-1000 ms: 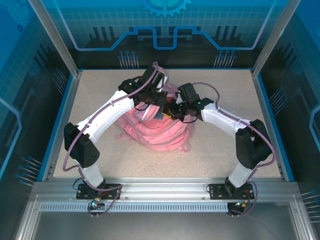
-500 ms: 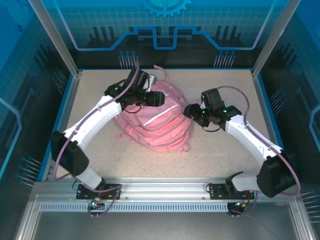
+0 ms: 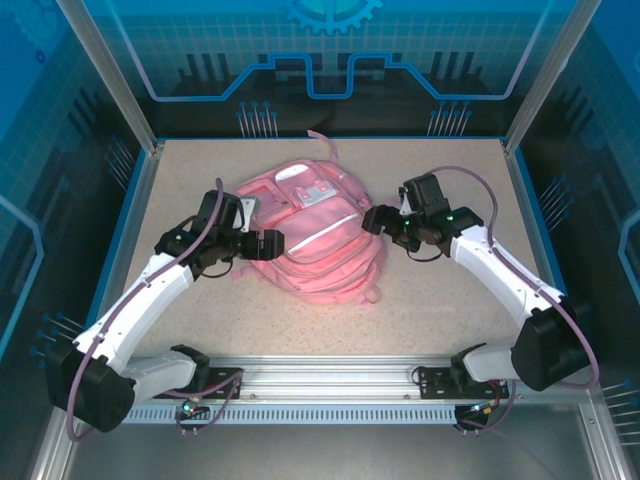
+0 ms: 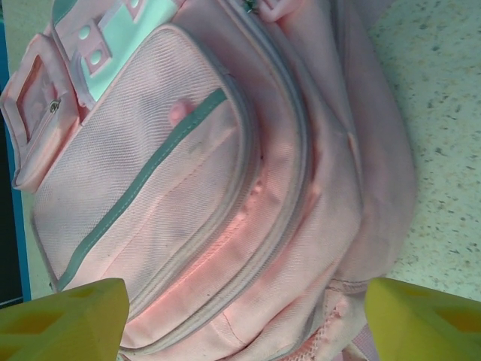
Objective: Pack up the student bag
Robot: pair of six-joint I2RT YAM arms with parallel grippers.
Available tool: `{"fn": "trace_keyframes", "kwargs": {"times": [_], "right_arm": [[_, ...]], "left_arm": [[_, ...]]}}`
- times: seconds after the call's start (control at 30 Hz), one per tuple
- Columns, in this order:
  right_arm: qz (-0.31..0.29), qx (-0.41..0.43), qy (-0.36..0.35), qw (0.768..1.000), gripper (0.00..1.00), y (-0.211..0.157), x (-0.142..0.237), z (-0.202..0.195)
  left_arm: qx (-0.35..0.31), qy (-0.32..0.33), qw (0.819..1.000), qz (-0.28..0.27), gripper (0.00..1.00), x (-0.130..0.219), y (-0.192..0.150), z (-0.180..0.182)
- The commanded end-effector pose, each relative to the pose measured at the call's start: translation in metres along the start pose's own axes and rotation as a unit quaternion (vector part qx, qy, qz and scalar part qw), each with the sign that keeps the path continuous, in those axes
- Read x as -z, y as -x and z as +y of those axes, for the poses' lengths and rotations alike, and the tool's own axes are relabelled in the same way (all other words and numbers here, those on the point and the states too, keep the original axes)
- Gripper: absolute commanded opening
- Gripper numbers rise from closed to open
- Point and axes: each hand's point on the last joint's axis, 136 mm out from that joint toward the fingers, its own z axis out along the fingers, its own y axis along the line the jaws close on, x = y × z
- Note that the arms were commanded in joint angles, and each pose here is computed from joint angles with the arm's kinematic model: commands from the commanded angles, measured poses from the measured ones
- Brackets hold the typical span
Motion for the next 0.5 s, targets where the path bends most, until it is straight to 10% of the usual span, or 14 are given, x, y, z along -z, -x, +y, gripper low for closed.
{"fn": "trace_keyframes", "kwargs": {"times": [0.0, 0.2, 0.47], "right_arm": [[0.013, 0.029, 0.022, 0.999, 0.84, -0.001, -0.002, 0.02], [0.027, 0.032, 0.025, 0.999, 0.84, -0.005, -0.01, 0.026], [0.039, 0.029, 0.025, 0.998, 0.84, -0.011, -0.015, 0.025]], "left_arm": [[-0.043, -0.041, 0.998, 0.01, 0.87, -0.01, -0.007, -0.01], [-0.072, -0.064, 0.995, 0.037, 0.63, -0.025, -0.004, -0.019], [-0.077, -0.08, 0.991, 0.07, 0.66, -0.043, -0.006, -0.023]]}}
